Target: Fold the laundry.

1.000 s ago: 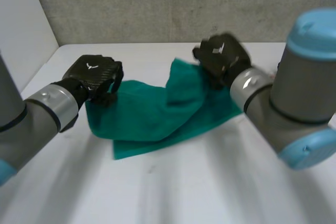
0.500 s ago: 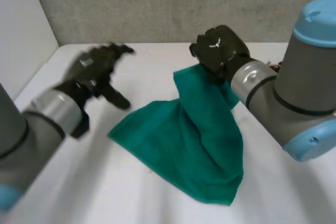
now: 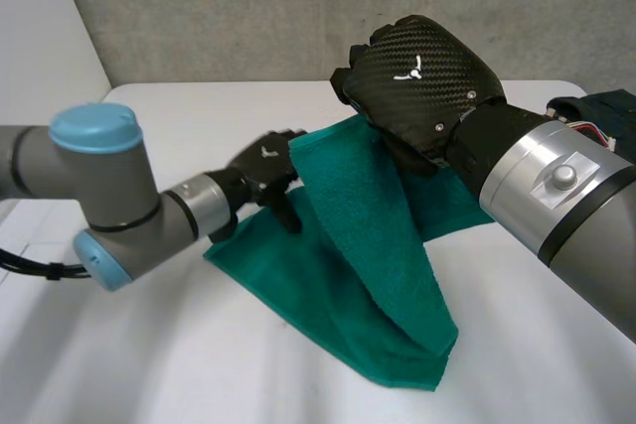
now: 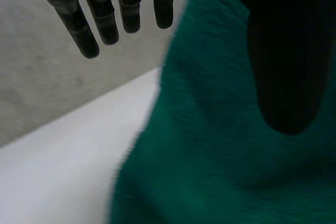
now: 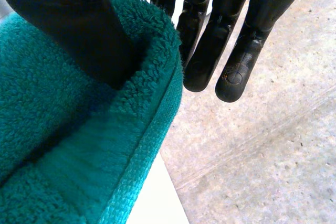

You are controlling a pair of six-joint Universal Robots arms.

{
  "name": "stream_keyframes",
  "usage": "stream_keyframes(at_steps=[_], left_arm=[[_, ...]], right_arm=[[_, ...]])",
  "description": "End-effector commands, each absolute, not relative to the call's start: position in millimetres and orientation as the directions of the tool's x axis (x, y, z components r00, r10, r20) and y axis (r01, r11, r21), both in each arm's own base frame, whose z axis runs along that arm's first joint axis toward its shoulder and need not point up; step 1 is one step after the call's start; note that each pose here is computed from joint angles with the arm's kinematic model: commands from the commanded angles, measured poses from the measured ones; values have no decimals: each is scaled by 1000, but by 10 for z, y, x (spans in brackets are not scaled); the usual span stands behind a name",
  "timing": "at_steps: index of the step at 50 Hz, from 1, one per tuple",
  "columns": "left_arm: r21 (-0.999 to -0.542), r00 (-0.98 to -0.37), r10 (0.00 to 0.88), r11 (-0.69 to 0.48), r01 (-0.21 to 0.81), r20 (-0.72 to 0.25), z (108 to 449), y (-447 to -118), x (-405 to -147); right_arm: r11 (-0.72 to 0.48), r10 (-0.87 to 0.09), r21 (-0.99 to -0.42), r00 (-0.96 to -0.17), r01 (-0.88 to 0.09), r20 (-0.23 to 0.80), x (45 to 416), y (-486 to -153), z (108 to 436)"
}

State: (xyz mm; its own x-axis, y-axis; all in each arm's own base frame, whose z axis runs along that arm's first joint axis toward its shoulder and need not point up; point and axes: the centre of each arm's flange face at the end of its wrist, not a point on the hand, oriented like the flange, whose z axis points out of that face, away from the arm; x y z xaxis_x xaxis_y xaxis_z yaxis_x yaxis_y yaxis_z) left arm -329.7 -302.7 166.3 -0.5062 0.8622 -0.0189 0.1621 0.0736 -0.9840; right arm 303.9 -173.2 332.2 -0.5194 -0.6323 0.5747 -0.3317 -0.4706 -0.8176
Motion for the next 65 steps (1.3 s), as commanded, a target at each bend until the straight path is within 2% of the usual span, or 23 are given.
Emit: stream_keyframes(at_steps=[1,3,7,8,10,11,16,18,21,22,25,26,30,33,37,42,45,47,52,55,59,63,65], left_arm=[[-980,-472,882,93,176,-1,1501,-2948,-3438],[-982,-479,878,84,171,-8,1520,-2980,-3447],[-987,-545,837,39,153,-51,1651,-3154,-3445],[-989,-600,796,17,150,-78,1734,-3238,-3417],[-989,-669,736,-2,150,-103,1801,-3347,-3354],[-989,-718,685,-31,145,-126,1882,-3426,-3312],[-974,-799,570,-210,87,-194,2360,-3569,-3252],[-952,-821,525,-300,65,-222,2617,-3619,-3203],[-928,-844,483,-371,45,-234,2850,-3648,-3169],[-913,-863,451,-408,30,-229,2995,-3641,-3163],[-889,-901,382,-458,9,-205,3229,-3629,-3095],[-871,-924,337,-492,-9,-181,3392,-3583,-3053],[-839,-954,270,-543,-37,-133,3640,-3439,-2950],[-851,-950,280,-524,-32,-137,3574,-3329,-2941],[-891,-937,313,-454,-8,-152,3341,-3050,-2925],[-958,-916,361,-277,75,-176,2706,-2665,-2821],[-974,-902,389,-191,120,-188,2426,-2467,-2779],[-977,-881,423,-113,180,-211,2183,-2269,-2755],[-944,-814,507,2,329,-282,1894,-1904,-2737],[-917,-767,569,52,395,-298,1901,-1669,-2755],[-923,-768,571,44,381,-290,2185,-1622,-2729],[-947,-815,502,-25,321,-290,2470,-1856,-2678],[-953,-848,441,-63,297,-293,2559,-2090,-2613]], right_arm=[[-457,-632,-821,-524,-343,571,3025,-1770,3290],[-456,-632,-820,-524,-345,571,3025,-1773,3281],[-444,-631,-823,-527,-355,568,3029,-1809,3253],[-425,-638,-825,-524,-372,564,3049,-1876,3183],[-378,-641,-830,-532,-409,554,3035,-2041,3065],[-325,-635,-835,-552,-444,541,3002,-2247,2966],[-244,-585,-834,-610,-496,534,2976,-2726,2880],[-253,-515,-829,-656,-498,551,3038,-2965,2961],[-282,-417,-825,-711,-490,566,3096,-3200,3129],[-314,-350,-824,-749,-472,562,3121,-3330,3275],[-388,-266,-816,-795,-428,544,3155,-3468,3516],[-442,-237,-810,-820,-386,521,3181,-3504,3664],[-495,-255,-817,-850,-295,461,3260,-3478,3779],[-484,-304,-831,-838,-274,453,3339,-3399,3707],[-403,-382,-860,-797,-313,469,3411,-3277,3338],[-236,-462,-870,-738,-432,492,3232,-3054,2739],[-172,-500,-855,-705,-489,503,3167,-2937,2455],[-124,-534,-836,-674,-535,511,3111,-2834,2215],[-78,-572,-815,-644,-574,508,3047,-2706,1967],[-81,-575,-815,-641,-574,509,3045,-2684,1910],[-106,-562,-822,-648,-560,514,3043,-2675,1985],[-152,-548,-832,-655,-534,520,3019,-2603,2169],[-177,-557,-836,-648,-519,519,3016,-2539,2230]])
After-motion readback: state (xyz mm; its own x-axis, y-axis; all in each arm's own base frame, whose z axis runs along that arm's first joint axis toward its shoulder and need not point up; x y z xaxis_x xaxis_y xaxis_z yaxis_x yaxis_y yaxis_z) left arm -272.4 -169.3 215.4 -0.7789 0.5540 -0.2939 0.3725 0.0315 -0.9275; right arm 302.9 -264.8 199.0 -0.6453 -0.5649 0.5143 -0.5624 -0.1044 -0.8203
